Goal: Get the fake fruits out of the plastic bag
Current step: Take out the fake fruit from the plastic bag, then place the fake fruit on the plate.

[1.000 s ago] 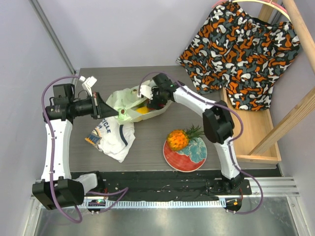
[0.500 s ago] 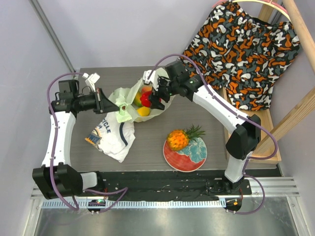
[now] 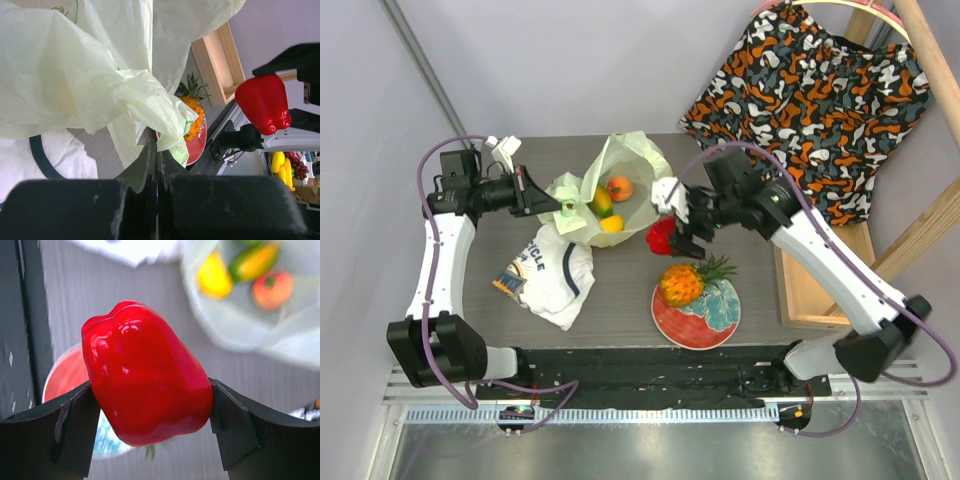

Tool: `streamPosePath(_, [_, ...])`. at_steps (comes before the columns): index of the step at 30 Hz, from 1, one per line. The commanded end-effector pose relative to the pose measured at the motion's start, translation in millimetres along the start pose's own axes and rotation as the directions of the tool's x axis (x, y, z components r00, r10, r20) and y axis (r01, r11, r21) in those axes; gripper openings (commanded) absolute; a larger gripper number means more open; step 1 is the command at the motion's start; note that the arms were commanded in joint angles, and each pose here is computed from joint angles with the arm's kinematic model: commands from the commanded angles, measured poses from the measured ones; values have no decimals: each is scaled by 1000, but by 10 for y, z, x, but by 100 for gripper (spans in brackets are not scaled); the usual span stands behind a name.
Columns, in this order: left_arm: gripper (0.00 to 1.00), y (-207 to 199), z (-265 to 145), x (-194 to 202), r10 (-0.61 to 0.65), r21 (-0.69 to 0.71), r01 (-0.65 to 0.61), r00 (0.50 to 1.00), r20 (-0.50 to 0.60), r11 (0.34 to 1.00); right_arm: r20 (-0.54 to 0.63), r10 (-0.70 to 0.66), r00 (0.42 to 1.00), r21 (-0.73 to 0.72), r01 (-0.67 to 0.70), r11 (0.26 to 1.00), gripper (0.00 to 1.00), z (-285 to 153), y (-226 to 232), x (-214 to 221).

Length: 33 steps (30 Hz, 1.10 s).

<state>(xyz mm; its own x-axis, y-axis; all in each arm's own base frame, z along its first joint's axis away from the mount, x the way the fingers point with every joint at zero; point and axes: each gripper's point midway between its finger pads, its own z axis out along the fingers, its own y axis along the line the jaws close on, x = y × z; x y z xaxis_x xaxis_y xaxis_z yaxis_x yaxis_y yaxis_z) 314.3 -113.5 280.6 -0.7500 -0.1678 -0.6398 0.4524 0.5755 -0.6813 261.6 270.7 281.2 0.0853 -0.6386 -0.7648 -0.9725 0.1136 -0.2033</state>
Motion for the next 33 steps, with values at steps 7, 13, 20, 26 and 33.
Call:
streamPosePath(7, [0,-177,-91,-70,77,-3,-77,996,53,997,-442,-296,847,-213,222,952,27,-474,884,1757])
streamPosePath(13, [0,-232,-139,-20,88,-10,-88,995,55,996,-502,-310,808,-243,213,946,27,-369,962,2117])
streamPosePath(20, [0,-230,-162,77,85,-25,-84,995,52,996,-562,-296,772,-161,249,955,29,-64,703,2370])
streamPosePath(26, [0,-214,-195,137,107,-52,-105,993,42,993,-581,-262,770,-134,227,965,30,110,574,2416])
streamPosePath(33, [0,-182,-185,205,96,-54,-95,995,31,994,-563,-261,784,-107,244,964,53,197,487,2365])
